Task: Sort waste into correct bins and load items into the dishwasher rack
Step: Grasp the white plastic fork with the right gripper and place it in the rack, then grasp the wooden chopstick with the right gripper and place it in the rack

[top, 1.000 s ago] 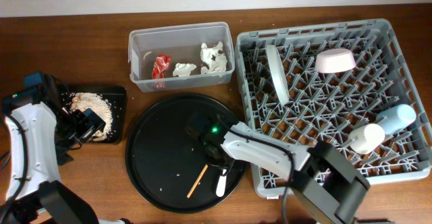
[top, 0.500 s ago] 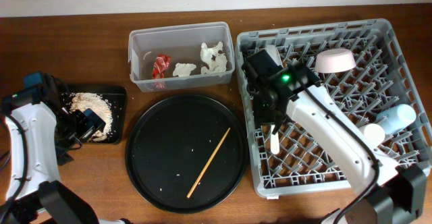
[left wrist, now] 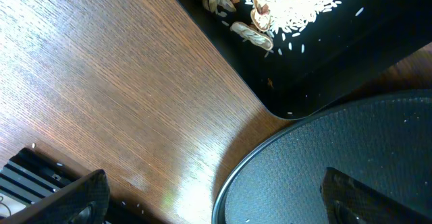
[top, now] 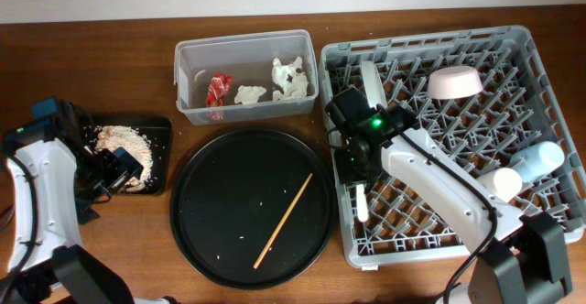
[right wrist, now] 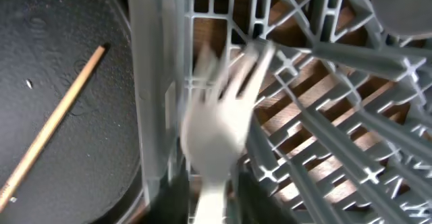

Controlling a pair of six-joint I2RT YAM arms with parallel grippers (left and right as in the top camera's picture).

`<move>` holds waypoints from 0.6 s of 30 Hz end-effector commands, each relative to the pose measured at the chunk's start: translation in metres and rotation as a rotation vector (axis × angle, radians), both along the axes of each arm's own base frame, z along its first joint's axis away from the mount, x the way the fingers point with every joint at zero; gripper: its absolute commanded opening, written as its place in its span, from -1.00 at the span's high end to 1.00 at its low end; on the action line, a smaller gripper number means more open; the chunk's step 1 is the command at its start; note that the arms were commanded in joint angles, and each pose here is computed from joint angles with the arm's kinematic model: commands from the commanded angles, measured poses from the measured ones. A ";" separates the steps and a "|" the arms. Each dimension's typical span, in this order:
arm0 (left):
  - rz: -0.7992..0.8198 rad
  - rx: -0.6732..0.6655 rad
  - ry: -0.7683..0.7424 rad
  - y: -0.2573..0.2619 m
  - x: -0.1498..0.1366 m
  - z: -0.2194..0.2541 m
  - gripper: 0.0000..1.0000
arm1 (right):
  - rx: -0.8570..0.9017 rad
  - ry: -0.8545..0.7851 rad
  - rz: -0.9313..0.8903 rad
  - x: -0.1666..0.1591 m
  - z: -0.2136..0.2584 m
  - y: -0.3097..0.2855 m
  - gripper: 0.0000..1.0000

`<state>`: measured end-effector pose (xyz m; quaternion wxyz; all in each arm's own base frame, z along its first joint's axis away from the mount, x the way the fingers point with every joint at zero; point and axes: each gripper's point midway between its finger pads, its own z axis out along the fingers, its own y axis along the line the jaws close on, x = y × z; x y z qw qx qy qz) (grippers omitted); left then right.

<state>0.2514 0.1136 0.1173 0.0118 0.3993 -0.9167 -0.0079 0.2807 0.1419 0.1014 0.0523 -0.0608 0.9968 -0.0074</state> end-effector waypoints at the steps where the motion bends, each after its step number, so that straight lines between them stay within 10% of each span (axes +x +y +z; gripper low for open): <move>1: -0.010 0.006 0.003 0.002 -0.001 0.000 -0.99 | 0.007 0.000 0.003 -0.001 0.001 0.000 0.06; 9: -0.010 0.007 -0.001 0.002 0.000 0.000 -0.99 | 0.304 -0.125 -0.059 -0.003 0.109 0.070 -0.03; 18: -0.010 0.007 0.000 0.002 0.000 0.000 -0.99 | 0.072 0.245 -0.506 -0.056 -0.046 0.154 -0.02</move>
